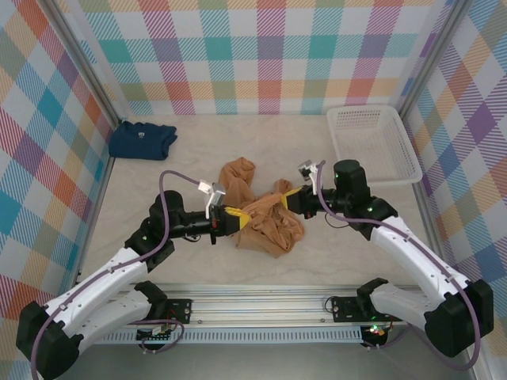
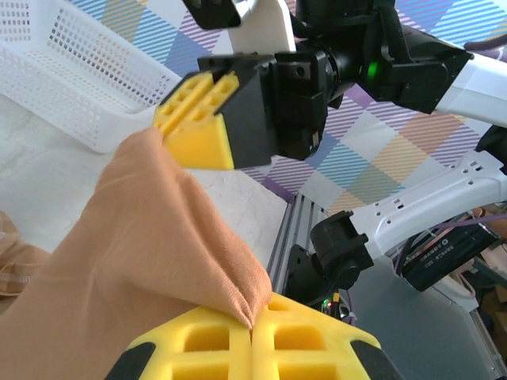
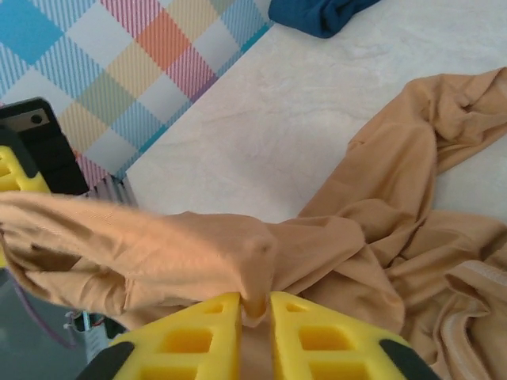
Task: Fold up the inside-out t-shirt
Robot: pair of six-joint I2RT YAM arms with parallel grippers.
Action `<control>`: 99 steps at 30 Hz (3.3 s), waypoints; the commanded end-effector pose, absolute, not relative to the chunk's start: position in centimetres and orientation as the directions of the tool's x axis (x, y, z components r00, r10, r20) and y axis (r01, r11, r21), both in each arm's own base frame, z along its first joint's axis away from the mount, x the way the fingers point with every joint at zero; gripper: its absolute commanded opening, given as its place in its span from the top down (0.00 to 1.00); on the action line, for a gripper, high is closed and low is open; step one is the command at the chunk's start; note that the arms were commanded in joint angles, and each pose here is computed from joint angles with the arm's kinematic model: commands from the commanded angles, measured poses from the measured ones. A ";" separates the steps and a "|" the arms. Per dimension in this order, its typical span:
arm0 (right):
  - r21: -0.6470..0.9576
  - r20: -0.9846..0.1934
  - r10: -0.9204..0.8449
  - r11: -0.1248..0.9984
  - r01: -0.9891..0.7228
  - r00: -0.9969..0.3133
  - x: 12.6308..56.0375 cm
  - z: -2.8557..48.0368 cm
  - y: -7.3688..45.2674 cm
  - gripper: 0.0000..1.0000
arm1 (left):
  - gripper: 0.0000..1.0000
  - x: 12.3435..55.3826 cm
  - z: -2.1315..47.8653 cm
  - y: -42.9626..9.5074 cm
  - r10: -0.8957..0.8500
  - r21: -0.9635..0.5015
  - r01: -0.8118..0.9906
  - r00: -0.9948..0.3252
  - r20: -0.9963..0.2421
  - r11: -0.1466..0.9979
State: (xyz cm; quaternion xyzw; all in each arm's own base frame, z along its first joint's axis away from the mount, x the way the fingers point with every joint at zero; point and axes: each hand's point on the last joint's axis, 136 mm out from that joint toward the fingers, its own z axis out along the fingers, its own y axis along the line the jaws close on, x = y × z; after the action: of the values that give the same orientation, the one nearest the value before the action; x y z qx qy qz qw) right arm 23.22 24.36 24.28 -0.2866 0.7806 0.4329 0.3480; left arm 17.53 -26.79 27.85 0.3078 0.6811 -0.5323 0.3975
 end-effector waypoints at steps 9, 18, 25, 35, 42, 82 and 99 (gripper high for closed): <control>0.005 -0.950 -0.276 0.450 -0.893 -0.144 22.6 25.4 25.7 0.46 | 1.00 17.8 28.7 -26.3 0.033 -0.426 0.859 -0.453 -0.891 0.284; -0.144 -0.930 -0.366 0.391 -0.909 -0.010 23.3 25.7 28.4 0.33 | 1.00 18.0 28.4 -26.3 0.042 -0.426 0.856 -0.457 -0.888 0.293; -0.171 -0.928 -0.372 0.349 -0.921 0.031 23.1 26.6 29.8 0.36 | 1.00 18.2 27.9 -26.5 0.054 -0.438 0.849 -0.472 -0.880 0.297; -0.142 -0.930 -0.365 0.265 -0.954 0.038 21.9 26.3 30.8 0.86 | 1.00 18.4 27.9 -26.3 0.046 -0.438 0.841 -0.475 -0.879 0.317; -0.099 -0.941 -0.338 0.281 -0.955 -0.002 20.6 27.1 29.8 1.00 | 1.00 18.8 27.5 -26.1 0.041 -0.436 0.831 -0.477 -0.878 0.346; 0.207 -0.911 -0.306 0.241 -0.948 -0.277 17.8 28.3 29.1 1.00 | 0.86 23.1 25.1 -24.0 0.049 -0.378 0.704 -0.504 -0.862 0.602; 0.622 -0.732 -0.132 0.269 -0.735 -0.668 23.2 27.2 34.2 1.00 | 0.50 21.6 24.7 -22.0 0.042 -0.352 0.637 -0.517 -0.855 0.686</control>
State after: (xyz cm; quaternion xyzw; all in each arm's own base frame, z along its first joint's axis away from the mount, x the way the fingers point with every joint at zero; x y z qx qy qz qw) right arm 22.24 33.42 24.03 -0.3103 0.7644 0.4974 0.2685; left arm 22.33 -21.91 26.18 0.2102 0.7888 -0.3440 0.4639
